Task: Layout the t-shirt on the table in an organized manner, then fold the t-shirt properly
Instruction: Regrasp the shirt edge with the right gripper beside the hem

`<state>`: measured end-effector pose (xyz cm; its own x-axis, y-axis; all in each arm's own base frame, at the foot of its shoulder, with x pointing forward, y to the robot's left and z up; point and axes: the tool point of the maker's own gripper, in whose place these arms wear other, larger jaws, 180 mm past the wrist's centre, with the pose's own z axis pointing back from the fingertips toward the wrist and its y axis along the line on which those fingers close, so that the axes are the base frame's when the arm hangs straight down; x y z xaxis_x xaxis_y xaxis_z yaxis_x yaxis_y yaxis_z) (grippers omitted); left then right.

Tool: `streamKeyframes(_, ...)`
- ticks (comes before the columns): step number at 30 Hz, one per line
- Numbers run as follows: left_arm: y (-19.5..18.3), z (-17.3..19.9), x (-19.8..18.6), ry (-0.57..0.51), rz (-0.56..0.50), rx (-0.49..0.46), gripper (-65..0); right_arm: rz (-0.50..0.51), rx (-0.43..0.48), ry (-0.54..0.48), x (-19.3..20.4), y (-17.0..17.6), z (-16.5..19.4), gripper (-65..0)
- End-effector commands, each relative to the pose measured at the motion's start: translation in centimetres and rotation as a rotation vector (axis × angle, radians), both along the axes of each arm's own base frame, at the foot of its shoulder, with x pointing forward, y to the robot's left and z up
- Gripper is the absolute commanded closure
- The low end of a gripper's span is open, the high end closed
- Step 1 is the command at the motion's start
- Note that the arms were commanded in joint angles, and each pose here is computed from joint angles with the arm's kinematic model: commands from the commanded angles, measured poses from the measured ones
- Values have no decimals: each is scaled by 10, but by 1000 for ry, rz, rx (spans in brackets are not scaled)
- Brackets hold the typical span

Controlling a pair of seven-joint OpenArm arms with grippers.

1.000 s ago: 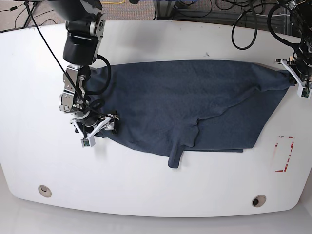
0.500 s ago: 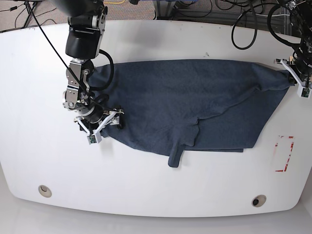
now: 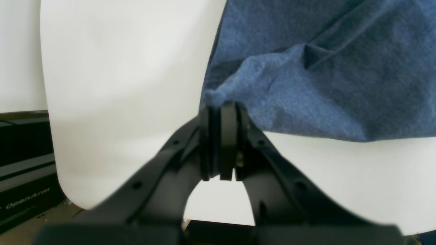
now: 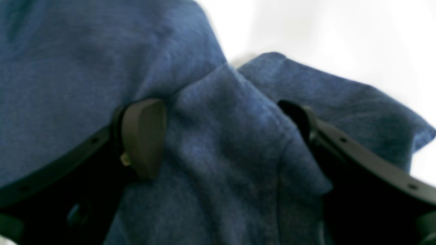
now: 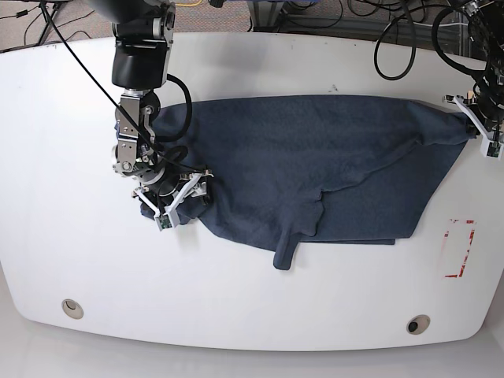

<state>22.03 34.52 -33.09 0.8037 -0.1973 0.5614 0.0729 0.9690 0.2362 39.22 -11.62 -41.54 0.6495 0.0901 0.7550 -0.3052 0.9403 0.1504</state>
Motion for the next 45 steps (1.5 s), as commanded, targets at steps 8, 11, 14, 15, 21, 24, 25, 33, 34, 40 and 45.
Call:
streamKeyframes(8,3,11,7,-36,-11,19,0,-1,11,-93,23,-1,30,-409)
streamKeyframes(11,3,11,7,-36,-11,19,0,1,9,-93,24,-1,30,-409)
streamKeyframes(14,3,11,7,-36,-11,19,0,0,10,-98,25,-1,32,-409)
streamKeyframes(15,3,11,7,-36,-11,19,0,1,9,-105,26,-1,35,-409)
streamKeyframes(21,3,11,7,-35,-10,18,0,2,-6,-139,29,-2,46,-409)
streamKeyframes(24,3,11,7,-35,-10,18,0,2,-6,-134,28,-2,44,-409)
streamKeyframes(25,3,11,7,-35,-10,18,0,1,-7,-134,28,-3,44,-409)
streamKeyframes(33,6,1,3,-11,5,-2,0,-1,-4,-115,25,-3,37,-407)
streamKeyframes(34,7,0,2,-9,8,-5,0,-1,-3,-110,25,-3,36,-407)
streamKeyframes(40,7,-1,2,-5,10,-7,0,-37,5,-107,25,-14,35,-347)
streamKeyframes(45,7,-1,2,-5,10,-7,0,-46,7,-106,25,-18,35,-163)
